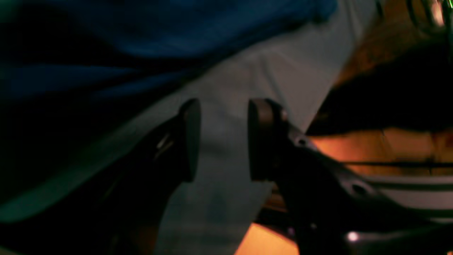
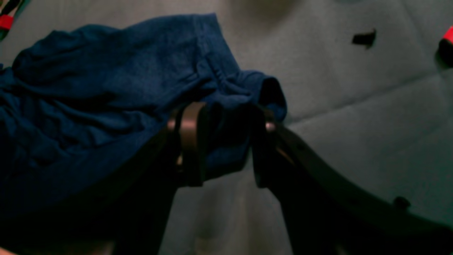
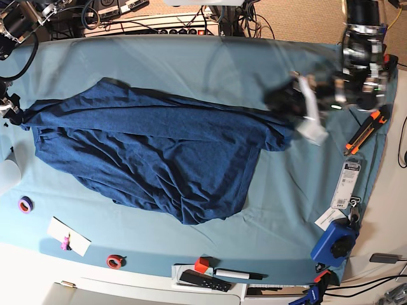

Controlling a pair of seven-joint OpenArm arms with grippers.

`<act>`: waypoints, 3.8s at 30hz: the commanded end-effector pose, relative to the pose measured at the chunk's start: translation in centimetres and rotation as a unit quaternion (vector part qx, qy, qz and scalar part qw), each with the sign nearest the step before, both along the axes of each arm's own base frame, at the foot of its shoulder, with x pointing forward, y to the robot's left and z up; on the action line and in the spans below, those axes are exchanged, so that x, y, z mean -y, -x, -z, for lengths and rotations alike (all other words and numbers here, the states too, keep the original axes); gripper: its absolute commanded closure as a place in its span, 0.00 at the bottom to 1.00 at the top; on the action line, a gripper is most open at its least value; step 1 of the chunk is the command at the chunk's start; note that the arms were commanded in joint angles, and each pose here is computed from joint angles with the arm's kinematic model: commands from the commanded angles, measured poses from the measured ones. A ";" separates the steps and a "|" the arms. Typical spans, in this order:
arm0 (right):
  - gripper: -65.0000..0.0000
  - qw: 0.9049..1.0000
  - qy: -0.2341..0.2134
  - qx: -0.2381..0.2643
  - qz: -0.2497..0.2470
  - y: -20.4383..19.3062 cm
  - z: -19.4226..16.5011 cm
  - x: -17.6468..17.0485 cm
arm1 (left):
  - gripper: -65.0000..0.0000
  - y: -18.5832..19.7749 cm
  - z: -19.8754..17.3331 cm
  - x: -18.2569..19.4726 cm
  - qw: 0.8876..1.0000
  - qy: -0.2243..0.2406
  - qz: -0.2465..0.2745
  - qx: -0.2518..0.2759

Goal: Layout the t-shirt on the table in an organized manner, then fold the t-shirt properly
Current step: 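Release the shirt and swing the left gripper over the shirt body, then lower the left gripper and grasp the shirt fabric in the middle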

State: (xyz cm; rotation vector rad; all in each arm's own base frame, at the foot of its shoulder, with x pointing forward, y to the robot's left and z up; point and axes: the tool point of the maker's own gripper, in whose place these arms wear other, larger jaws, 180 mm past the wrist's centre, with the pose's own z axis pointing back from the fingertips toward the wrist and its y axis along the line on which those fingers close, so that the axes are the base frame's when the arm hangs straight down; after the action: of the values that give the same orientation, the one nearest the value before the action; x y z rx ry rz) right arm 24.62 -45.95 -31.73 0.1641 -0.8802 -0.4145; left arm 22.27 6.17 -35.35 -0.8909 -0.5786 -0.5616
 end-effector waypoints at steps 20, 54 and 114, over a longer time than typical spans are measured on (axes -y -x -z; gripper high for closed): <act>0.67 1.000 0.005 0.028 0.001 -0.8 -1.3 0.1 | 0.70 2.1 -2.1 17.4 0.858 -0.172 0.238 0.421; 0.67 1.000 0.005 0.029 0.001 -0.8 -1.3 0.1 | 0.82 1.0 2.0 30.1 0.792 -0.208 0.299 0.490; 0.67 0.998 -0.028 0.050 -0.005 -1.2 -1.8 -0.8 | 0.55 -11.6 -5.5 27.9 0.880 -0.167 0.060 0.440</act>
State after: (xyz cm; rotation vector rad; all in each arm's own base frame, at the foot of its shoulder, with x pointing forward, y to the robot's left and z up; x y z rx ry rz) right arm 25.21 -44.18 -31.93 0.2645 -0.9128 -0.4415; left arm 33.31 -20.76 -32.17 -0.2756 -1.1420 -1.1649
